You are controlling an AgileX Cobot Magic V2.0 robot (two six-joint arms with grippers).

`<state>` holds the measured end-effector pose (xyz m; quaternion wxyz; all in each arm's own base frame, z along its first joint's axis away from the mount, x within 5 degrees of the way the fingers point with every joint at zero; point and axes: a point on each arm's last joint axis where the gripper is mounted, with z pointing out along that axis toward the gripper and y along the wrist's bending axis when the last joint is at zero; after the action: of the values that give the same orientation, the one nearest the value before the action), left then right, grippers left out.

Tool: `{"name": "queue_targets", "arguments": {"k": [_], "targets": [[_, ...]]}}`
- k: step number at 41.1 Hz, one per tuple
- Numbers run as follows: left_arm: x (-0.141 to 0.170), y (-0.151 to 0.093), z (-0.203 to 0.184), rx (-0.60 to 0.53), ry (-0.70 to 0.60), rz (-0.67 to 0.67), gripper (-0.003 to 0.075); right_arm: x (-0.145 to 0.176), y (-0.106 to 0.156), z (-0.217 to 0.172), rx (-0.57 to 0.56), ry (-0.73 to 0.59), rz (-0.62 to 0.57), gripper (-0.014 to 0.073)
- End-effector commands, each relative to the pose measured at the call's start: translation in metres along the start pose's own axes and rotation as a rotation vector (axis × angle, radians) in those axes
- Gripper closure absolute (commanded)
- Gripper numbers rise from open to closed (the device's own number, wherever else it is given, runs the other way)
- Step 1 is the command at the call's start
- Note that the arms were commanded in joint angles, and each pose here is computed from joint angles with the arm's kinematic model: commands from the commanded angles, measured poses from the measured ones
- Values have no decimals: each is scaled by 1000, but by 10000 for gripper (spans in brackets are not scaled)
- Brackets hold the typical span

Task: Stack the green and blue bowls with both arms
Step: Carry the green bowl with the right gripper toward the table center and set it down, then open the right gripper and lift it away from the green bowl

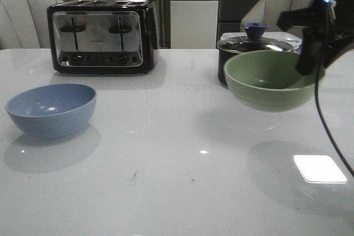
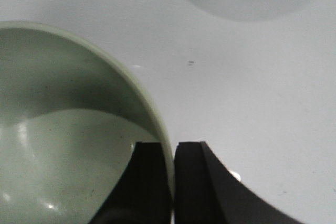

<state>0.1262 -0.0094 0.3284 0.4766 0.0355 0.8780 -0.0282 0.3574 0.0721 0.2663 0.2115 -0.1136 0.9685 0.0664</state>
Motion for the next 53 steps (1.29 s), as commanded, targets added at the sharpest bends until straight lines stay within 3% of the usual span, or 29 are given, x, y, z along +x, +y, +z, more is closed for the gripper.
{"name": "queue_targets", "arguments": {"k": [1, 6, 13, 25, 30, 34, 40, 47, 53], "targets": [[-15, -1, -5, 3, -101, -9, 194, -8, 32, -33, -41, -101, -91, 573], [-16, -1, -5, 3, -110, -11, 194, -3, 74, -26, -96, -78, -195, 573], [-16, -1, -5, 3, -114, -11, 194, 4, 112, -1, -139, -27, -283, 573], [-16, -1, -5, 3, -114, -11, 194, 6, 123, 46, -139, 18, -298, 561], [-16, -1, -5, 3, -116, -11, 194, 4, 124, 52, -141, -2, -291, 474], [-16, -1, -5, 3, -116, -11, 194, 3, 124, 52, -143, -15, -287, 341], [-16, -1, -5, 3, -116, -11, 194, -3, 125, 34, -149, -72, -288, 181], [-16, -1, -5, 3, -116, -11, 194, -2, 122, -27, -169, -235, -283, 179], [-16, -1, -5, 3, -116, -11, 194, 22, 113, -79, -164, -356, -297, 179]]}}
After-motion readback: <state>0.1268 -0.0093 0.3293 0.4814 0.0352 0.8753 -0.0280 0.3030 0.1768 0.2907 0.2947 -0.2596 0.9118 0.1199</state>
